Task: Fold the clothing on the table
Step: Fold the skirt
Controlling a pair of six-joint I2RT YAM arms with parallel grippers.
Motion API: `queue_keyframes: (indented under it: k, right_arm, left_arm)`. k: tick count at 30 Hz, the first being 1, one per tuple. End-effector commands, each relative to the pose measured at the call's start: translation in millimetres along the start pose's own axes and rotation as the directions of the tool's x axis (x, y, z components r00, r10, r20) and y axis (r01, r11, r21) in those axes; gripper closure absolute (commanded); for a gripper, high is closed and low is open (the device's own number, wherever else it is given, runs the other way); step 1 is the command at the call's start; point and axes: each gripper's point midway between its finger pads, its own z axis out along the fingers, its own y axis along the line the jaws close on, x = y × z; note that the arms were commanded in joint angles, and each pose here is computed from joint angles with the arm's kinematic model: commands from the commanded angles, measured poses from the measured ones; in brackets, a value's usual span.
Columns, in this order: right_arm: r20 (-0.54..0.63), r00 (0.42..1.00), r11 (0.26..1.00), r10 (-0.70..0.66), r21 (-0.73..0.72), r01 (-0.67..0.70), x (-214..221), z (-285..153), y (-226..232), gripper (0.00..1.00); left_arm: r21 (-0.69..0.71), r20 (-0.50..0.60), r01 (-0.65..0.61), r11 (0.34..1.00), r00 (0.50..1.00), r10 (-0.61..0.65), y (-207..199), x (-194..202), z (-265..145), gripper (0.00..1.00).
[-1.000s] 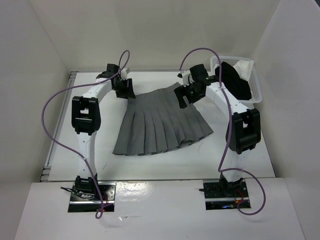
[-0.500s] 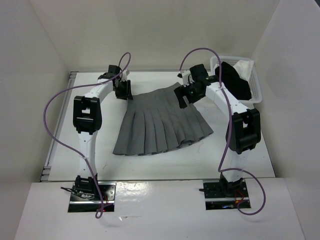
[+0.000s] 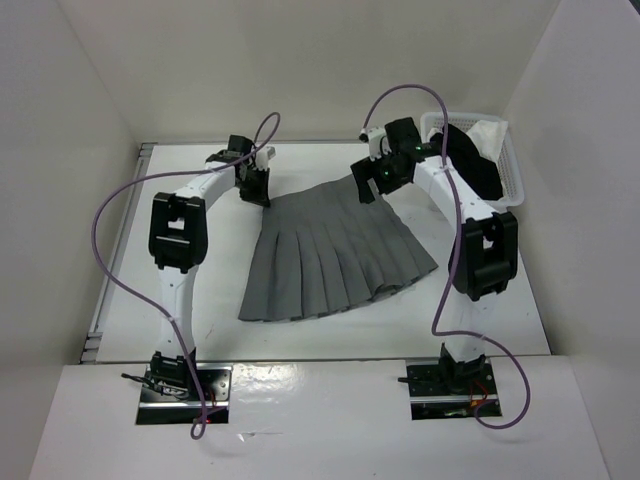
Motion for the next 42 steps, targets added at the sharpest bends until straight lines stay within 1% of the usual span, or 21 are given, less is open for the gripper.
queue_keyframes:
  k: [1, 5, 8, 9, 10, 11, 13, 14, 15, 20, 25, 27, 28, 29, 30, 32, 34, 35, 37, 38, 42]
  right_arm:
    - [0.140, 0.990, 0.999, 0.024, 0.019, -0.026, -44.8, 7.7, -29.4, 0.05]
    - [0.160, 0.986, 0.997, 0.041, 0.060, -0.051, -55.3, 35.5, -55.7, 0.05]
    - [0.175, 0.984, 0.995, 0.043, 0.084, -0.059, -60.4, 47.9, -69.4, 0.08]
    - [0.155, 0.987, 0.995, 0.050, 0.079, -0.063, -55.0, 60.5, -71.3, 0.08]
    - [0.156, 0.987, 0.995, 0.048, 0.073, -0.060, -54.8, 64.1, -76.6, 0.11]
    - [0.164, 0.986, 0.997, 0.037, 0.063, -0.048, -61.8, 64.1, -76.6, 0.11]
    - [0.148, 0.988, 0.998, 0.043, 0.047, -0.050, -59.4, 79.7, -78.0, 0.16]
    - [0.161, 0.987, 0.999, 0.030, 0.036, -0.037, -66.7, 79.0, -77.5, 0.18]
    - [0.153, 0.988, 0.999, 0.033, 0.024, -0.038, -64.2, 87.3, -77.4, 0.18]
    - [0.189, 0.982, 1.000, 0.020, 0.004, -0.021, -78.4, 95.1, -83.5, 0.18]
    - [0.177, 0.984, 1.000, 0.017, -0.025, -0.012, -84.3, 105.3, -83.9, 0.19]
    - [0.151, 0.988, 0.999, 0.017, -0.044, -0.011, -75.9, 118.4, -83.1, 0.20]
    - [0.169, 0.986, 0.999, 0.011, -0.038, -0.005, -82.9, 117.4, -85.0, 0.20]
    - [0.132, 0.991, 0.998, 0.025, -0.061, -0.017, -71.2, 127.0, -82.2, 0.20]
    - [0.138, 0.990, 0.998, 0.023, -0.059, -0.015, -75.5, 126.1, -83.2, 0.20]
    - [0.083, 0.996, 0.996, 0.041, -0.084, -0.034, -60.4, 136.6, -79.9, 0.20]
    - [0.073, 0.997, 0.995, 0.036, -0.093, -0.029, -63.6, 135.3, -73.4, 0.20]
    - [0.018, 0.999, 0.994, 0.042, -0.101, -0.040, -50.7, 141.1, -66.3, 0.20]
    - [0.012, 1.000, 0.994, 0.027, -0.108, -0.026, -54.1, 135.8, -60.3, 0.20]
    - [-0.025, 0.999, 0.992, 0.037, -0.117, -0.039, -43.2, 139.7, -58.2, 0.20]
    - [-0.024, 0.999, 0.992, 0.029, -0.122, -0.032, -45.5, 140.1, -53.1, 0.21]
  left_arm:
    - [0.024, -0.042, -0.132, 0.991, 0.990, 0.133, -21.1, 18.6, -13.3, 0.86]
    - [-0.004, -0.045, -0.207, 0.978, 0.977, 0.207, -26.5, 25.2, -24.8, 0.86]
    - [-0.005, -0.039, -0.218, 0.976, 0.975, 0.218, -27.3, 26.7, -29.3, 0.86]
    - [-0.014, -0.041, -0.218, 0.976, 0.975, 0.218, -26.2, 27.6, -31.5, 0.86]
    - [-0.014, -0.041, -0.218, 0.976, 0.975, 0.218, -26.2, 27.6, -31.5, 0.86]
    - [-0.014, -0.042, -0.218, 0.976, 0.975, 0.217, -26.6, 29.3, -33.4, 0.85]
    - [-0.021, -0.052, -0.216, 0.976, 0.975, 0.215, -25.0, 31.5, -34.0, 0.85]
    - [-0.022, -0.052, -0.216, 0.976, 0.975, 0.215, -25.0, 31.5, -34.0, 0.85]
    - [-0.022, -0.052, -0.216, 0.976, 0.975, 0.215, -25.0, 31.5, -34.0, 0.85]
    - [-0.024, -0.035, -0.221, 0.975, 0.975, 0.220, -27.2, 26.2, -40.6, 0.85]
    - [-0.018, -0.045, -0.226, 0.974, 0.973, 0.225, -31.6, 29.0, -40.0, 0.85]
    - [-0.018, -0.045, -0.226, 0.974, 0.973, 0.225, -31.6, 29.0, -40.0, 0.85]
    - [-0.018, -0.045, -0.226, 0.974, 0.973, 0.225, -31.6, 29.0, -40.0, 0.85]
    - [-0.018, -0.045, -0.226, 0.974, 0.973, 0.225, -31.6, 29.0, -40.0, 0.85]
    - [-0.018, -0.045, -0.226, 0.974, 0.973, 0.225, -31.6, 29.0, -40.0, 0.85]
    - [-0.018, -0.045, -0.217, 0.976, 0.975, 0.216, -31.9, 29.1, -40.0, 0.85]
    - [-0.027, -0.046, -0.217, 0.976, 0.975, 0.216, -30.3, 29.0, -40.1, 0.85]
    - [-0.027, -0.046, -0.217, 0.976, 0.975, 0.216, -30.3, 29.0, -40.1, 0.85]
    - [-0.036, -0.048, -0.218, 0.975, 0.975, 0.216, -28.7, 28.9, -40.2, 0.85]
    - [-0.036, -0.048, -0.218, 0.975, 0.975, 0.216, -28.7, 28.9, -40.2, 0.85]
    - [-0.034, -0.031, -0.229, 0.973, 0.973, 0.228, -34.4, 22.0, -41.6, 0.85]
